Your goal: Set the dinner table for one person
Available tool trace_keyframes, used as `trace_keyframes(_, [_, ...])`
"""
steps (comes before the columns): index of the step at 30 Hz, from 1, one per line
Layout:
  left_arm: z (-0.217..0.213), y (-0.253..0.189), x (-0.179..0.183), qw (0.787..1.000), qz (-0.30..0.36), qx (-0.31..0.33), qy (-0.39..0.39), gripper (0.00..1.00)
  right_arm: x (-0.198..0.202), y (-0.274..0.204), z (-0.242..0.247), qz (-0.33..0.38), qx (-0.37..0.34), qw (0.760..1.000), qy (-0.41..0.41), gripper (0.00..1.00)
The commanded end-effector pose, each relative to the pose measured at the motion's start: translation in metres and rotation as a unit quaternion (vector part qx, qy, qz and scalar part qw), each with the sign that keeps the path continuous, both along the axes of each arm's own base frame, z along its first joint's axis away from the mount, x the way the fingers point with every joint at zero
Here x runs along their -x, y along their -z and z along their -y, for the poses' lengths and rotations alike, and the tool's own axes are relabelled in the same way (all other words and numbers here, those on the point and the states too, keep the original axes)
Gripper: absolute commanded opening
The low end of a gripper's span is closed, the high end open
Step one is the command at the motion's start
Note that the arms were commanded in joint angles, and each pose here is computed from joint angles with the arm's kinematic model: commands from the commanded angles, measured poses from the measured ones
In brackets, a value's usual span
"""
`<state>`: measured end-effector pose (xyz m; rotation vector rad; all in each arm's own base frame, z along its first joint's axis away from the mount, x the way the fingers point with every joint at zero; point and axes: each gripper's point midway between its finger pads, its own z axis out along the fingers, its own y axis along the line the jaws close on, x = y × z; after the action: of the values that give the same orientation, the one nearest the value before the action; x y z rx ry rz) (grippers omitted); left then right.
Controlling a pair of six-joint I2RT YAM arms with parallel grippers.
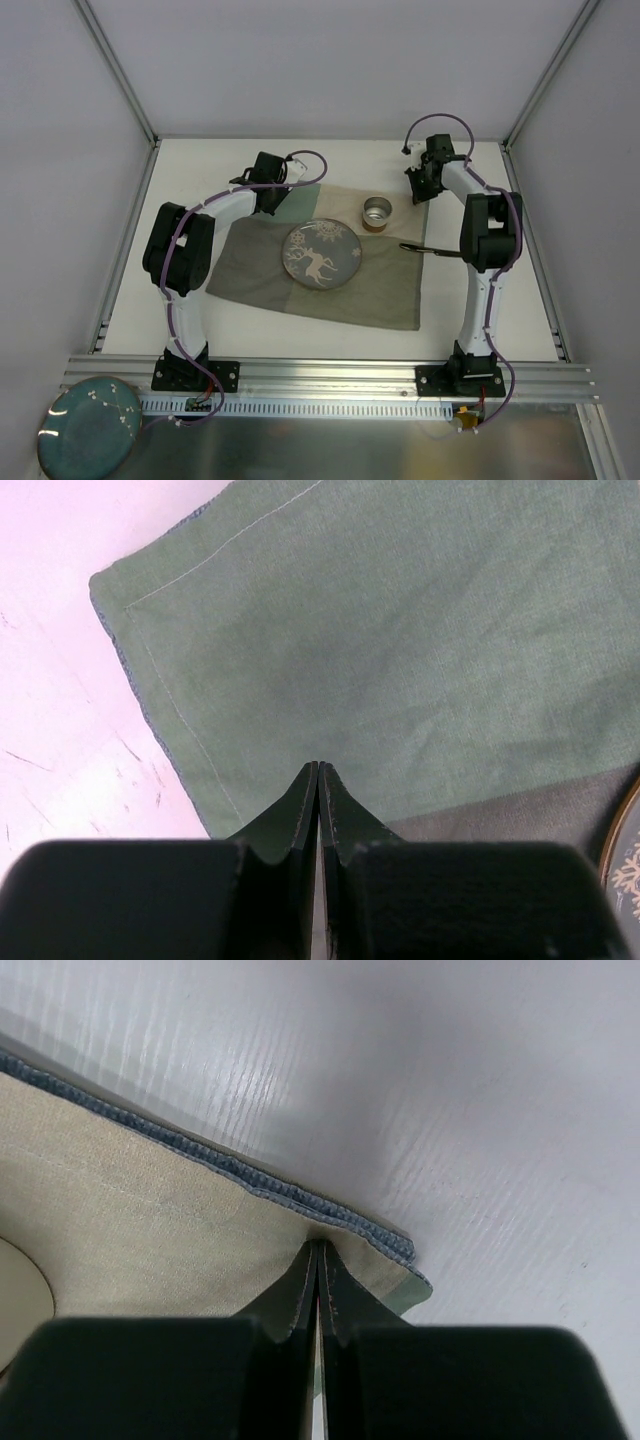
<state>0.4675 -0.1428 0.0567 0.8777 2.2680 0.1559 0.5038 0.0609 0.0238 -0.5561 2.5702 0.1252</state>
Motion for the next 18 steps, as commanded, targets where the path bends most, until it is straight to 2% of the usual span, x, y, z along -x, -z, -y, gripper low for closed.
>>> trace_keyframes(1, [-0.001,-0.020,-0.007,1.000,0.016,0.015,-0.007,0.00,-0.012,0.004,0.018,-0.002,0.038,0.999,0.022,0.00])
trace_keyframes(7, [-0.002,-0.019,-0.006,1.000,0.013,0.015,-0.012,0.00,-0.020,0.011,0.010,-0.024,0.046,0.999,0.006,0.00])
trace_keyframes(18, [-0.002,-0.014,-0.005,1.000,0.007,0.018,-0.022,0.00,-0.052,-0.003,-0.023,-0.002,0.016,0.999,-0.035,0.00])
